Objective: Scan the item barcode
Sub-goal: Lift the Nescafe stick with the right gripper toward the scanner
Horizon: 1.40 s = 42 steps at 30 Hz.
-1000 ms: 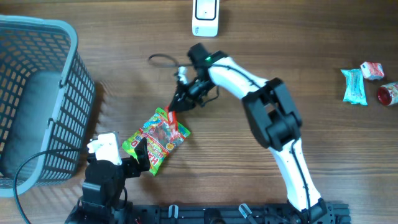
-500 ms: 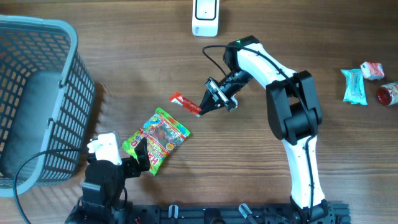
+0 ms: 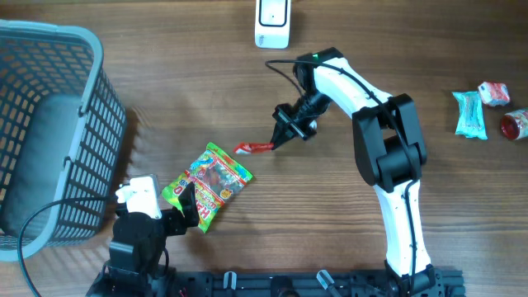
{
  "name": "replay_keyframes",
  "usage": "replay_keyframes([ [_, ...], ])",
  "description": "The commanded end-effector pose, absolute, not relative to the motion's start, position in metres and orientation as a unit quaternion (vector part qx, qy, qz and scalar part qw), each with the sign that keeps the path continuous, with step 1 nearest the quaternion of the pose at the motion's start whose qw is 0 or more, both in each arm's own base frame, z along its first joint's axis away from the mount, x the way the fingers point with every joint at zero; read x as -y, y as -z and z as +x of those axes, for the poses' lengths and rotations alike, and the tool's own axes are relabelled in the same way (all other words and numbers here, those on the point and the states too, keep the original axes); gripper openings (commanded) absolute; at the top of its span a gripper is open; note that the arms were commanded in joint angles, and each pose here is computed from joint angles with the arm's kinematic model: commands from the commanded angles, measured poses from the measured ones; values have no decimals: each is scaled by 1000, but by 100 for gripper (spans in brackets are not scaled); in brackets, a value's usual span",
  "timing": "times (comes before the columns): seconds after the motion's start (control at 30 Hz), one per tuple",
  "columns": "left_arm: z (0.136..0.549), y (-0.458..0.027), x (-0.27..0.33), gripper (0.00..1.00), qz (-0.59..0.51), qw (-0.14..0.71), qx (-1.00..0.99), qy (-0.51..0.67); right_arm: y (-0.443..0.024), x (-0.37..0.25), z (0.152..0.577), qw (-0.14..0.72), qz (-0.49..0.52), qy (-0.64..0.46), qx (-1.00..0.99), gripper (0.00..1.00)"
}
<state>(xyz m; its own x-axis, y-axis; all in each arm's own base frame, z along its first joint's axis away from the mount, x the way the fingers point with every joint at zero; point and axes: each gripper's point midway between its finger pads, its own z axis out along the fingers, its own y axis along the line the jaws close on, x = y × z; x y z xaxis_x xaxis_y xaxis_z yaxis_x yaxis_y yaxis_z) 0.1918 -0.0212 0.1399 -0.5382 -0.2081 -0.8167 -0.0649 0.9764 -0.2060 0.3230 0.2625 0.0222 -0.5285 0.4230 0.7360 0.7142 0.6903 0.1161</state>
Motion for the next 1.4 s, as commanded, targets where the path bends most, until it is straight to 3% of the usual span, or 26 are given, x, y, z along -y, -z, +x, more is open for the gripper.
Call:
replay_keyframes([
  [0.0, 192, -138, 22, 100, -80, 474, -873, 81, -9, -253, 367, 194, -191, 231, 934, 4],
  [0.17, 192, -138, 22, 100, -80, 474, -873, 81, -36, -276, 420, 59, -71, 311, 946, 4],
  [0.33, 192, -138, 22, 100, -80, 474, -873, 81, -90, -298, 478, -139, 76, 348, 924, 4],
  [0.43, 192, -138, 22, 100, -80, 474, -873, 81, -101, -308, 488, -187, 129, 354, 908, 4],
  [0.67, 192, -138, 22, 100, -80, 474, -873, 81, -72, -288, 520, -249, 4, 276, 928, 4],
  [1.0, 192, -138, 22, 100, -80, 474, -873, 81, -12, -287, 505, -280, -75, 296, 910, 4],
  [1.2, 192, -138, 22, 100, -80, 474, -873, 81, -23, -265, 501, -286, -87, 236, 925, 4],
  [1.37, 192, -138, 22, 100, -80, 474, -873, 81, -84, -232, 494, -314, -164, 191, 915, 4],
])
